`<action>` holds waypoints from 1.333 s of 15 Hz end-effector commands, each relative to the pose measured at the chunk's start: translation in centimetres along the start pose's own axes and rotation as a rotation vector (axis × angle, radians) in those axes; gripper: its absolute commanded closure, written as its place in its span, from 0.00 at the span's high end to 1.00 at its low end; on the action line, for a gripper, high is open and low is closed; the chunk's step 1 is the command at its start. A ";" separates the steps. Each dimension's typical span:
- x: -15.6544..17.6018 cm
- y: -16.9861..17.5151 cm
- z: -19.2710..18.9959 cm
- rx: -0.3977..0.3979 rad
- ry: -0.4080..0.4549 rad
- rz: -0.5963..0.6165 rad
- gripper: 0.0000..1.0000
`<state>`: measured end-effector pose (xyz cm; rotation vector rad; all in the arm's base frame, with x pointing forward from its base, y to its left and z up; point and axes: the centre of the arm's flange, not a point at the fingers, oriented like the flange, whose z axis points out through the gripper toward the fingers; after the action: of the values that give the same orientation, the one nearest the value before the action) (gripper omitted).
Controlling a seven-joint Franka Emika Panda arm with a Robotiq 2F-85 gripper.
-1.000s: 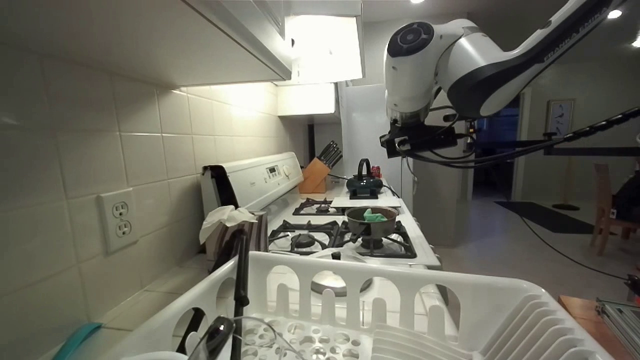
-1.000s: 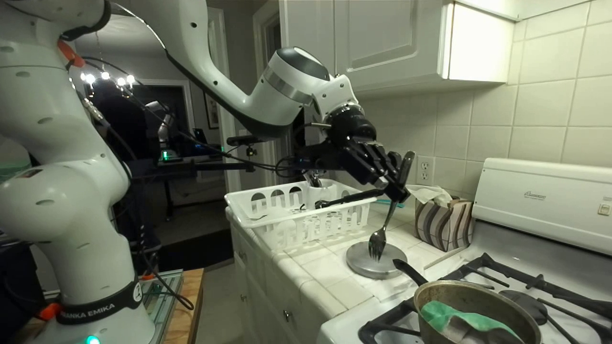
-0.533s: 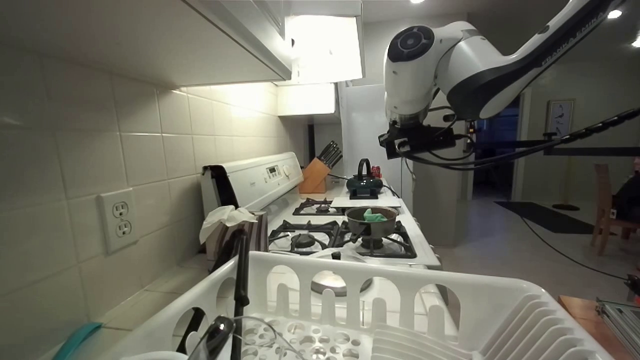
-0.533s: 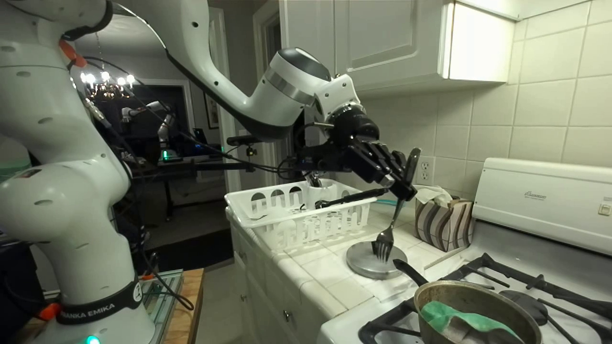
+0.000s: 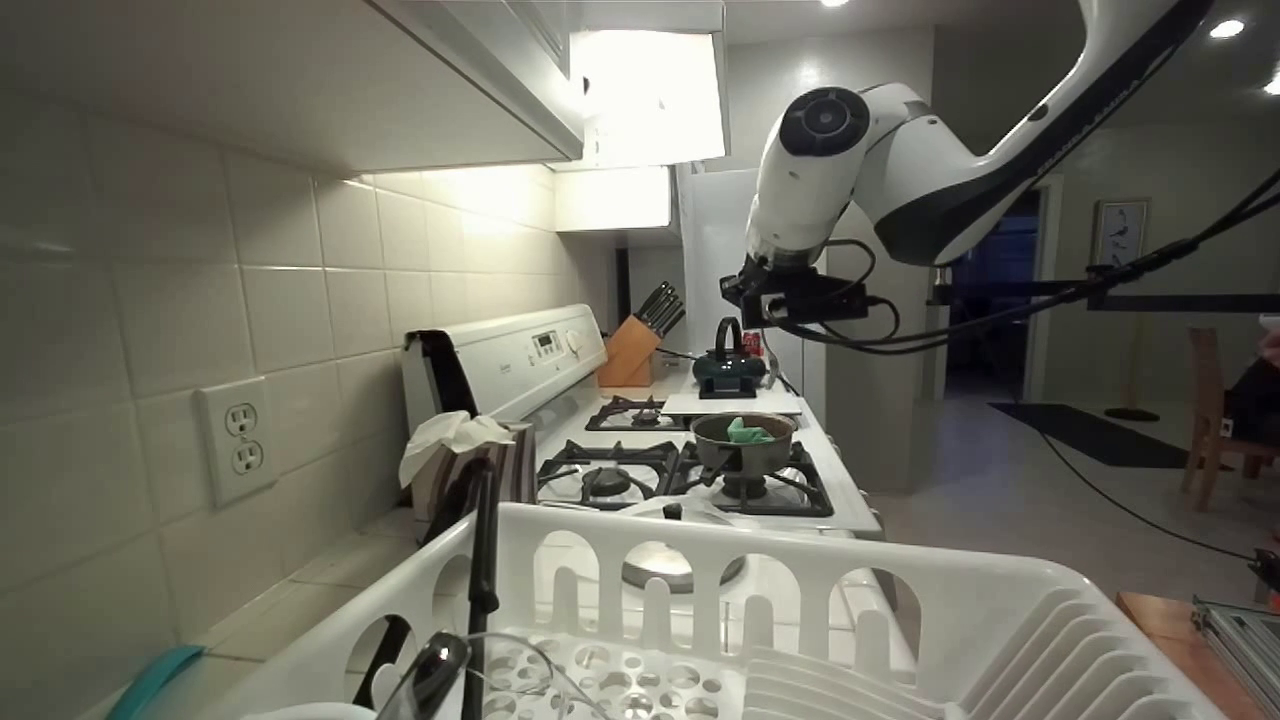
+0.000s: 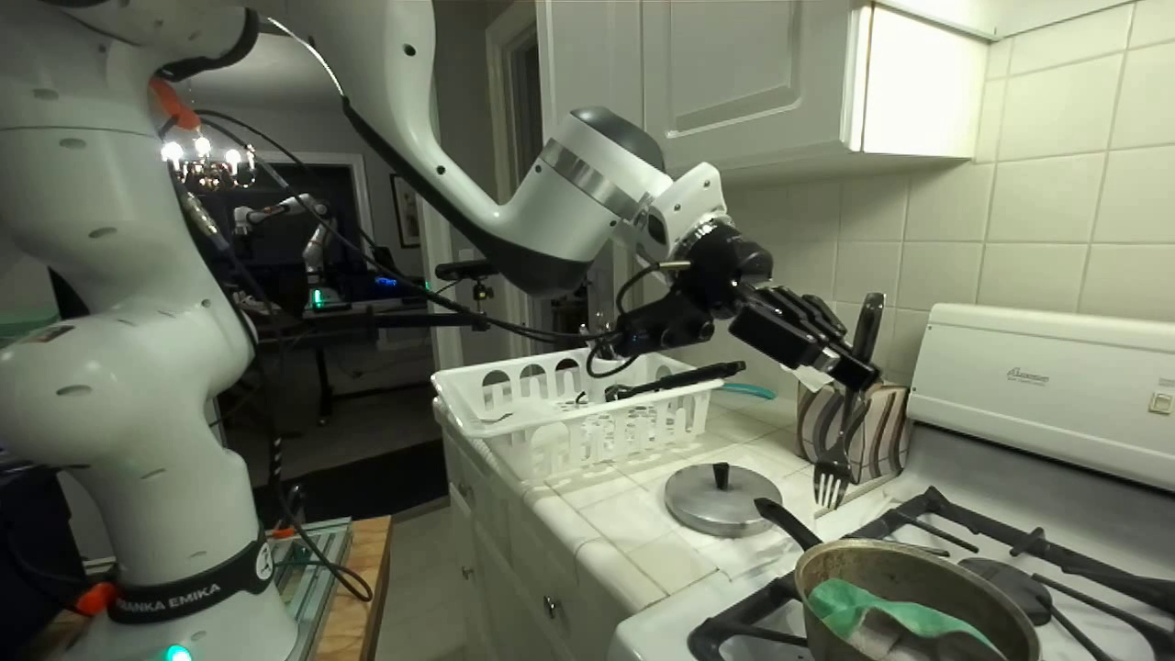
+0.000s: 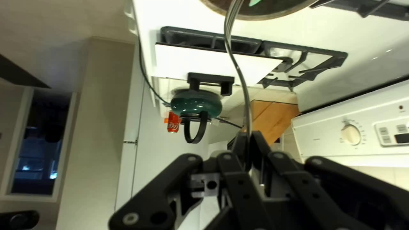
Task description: Use the fork to press down on the rug in the pot and place the fork back
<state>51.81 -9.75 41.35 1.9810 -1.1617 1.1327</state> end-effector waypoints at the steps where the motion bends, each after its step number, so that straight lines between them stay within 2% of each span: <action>1: -0.2 -0.8 2.5 0.165 -0.021 0.022 0.02; 3: -0.5 -0.3 2.9 0.227 -0.044 0.027 0.02; 6: -1.4 1.1 3.8 0.270 -0.070 0.027 0.02; 12: -3.6 4.1 7.2 0.218 -0.123 0.056 0.02; 19: -3.8 4.3 11.5 0.174 -0.176 0.067 0.02; 20: -4.0 4.5 9.8 0.171 -0.157 0.041 0.08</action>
<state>50.47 -18.01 33.39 2.2193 -1.2249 1.1468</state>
